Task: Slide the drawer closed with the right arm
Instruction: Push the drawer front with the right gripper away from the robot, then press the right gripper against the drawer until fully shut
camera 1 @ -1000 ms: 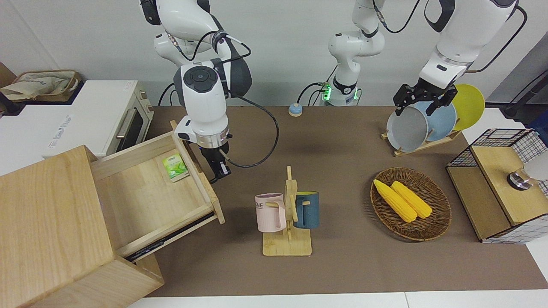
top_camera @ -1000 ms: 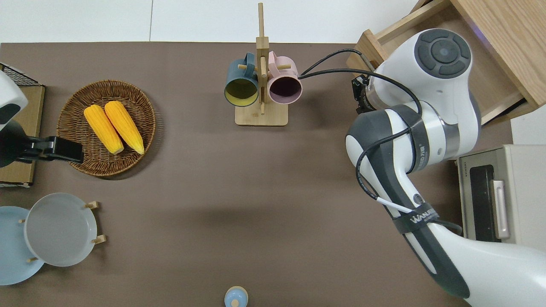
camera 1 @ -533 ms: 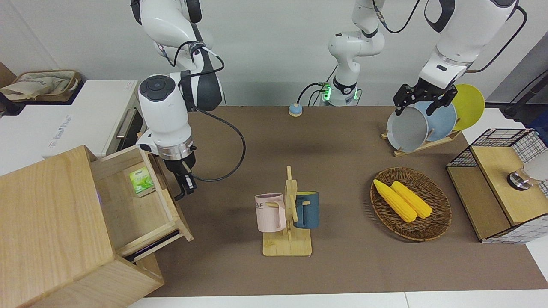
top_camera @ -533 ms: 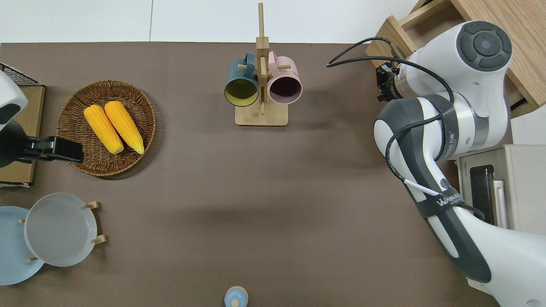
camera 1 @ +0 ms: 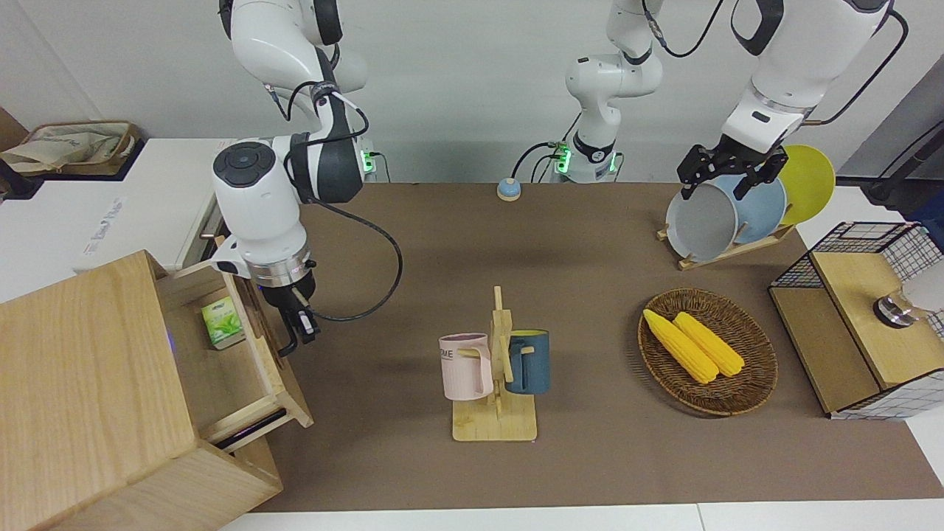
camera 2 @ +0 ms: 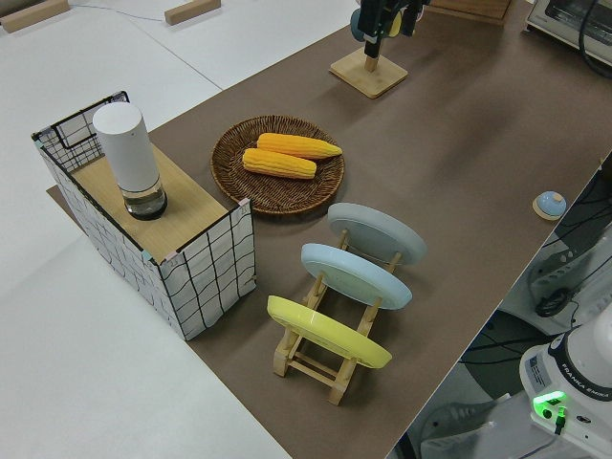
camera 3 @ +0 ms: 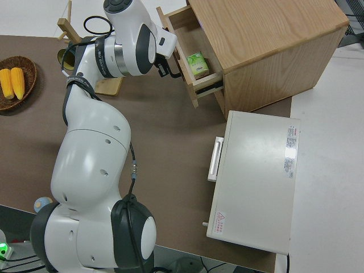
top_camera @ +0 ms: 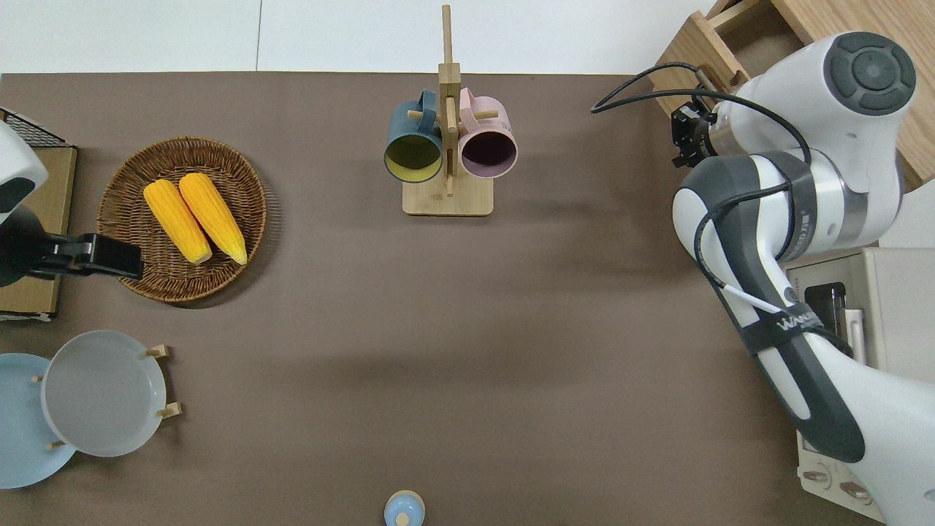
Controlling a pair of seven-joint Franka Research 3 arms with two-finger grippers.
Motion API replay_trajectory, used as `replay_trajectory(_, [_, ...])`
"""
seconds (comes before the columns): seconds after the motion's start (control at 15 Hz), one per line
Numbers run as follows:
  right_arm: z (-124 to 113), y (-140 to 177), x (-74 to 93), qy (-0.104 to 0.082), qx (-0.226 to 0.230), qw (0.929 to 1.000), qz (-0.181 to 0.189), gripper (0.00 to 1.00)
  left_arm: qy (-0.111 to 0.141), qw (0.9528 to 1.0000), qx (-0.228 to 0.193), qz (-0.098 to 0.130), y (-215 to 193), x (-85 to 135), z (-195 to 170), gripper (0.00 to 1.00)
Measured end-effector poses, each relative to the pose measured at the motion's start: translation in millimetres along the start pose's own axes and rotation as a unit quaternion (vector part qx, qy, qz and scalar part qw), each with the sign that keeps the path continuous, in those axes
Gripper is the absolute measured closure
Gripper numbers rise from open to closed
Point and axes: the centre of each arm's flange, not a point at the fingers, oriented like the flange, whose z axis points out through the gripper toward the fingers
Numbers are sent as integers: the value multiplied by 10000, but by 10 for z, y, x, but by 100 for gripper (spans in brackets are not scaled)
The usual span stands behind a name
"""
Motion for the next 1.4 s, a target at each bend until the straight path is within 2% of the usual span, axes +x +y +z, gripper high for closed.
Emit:
replay_trajectory(0.47, [-86, 144, 436, 108, 186, 9998, -22, 99, 0, 10000, 0, 0, 0, 0, 0, 0])
replay_trajectory(0.67, [-76, 179, 577, 84, 333, 9994, 7, 99, 0, 10000, 0, 0, 0, 0, 0, 0])
replay_trajectory(0.93, [-66, 204, 694, 68, 456, 9989, 74, 99, 0, 10000, 0, 0, 0, 0, 0, 0])
replay_trajectory(1.4, [23, 197, 773, 28, 525, 9986, 104, 99, 0, 10000, 0, 0, 0, 0, 0, 0])
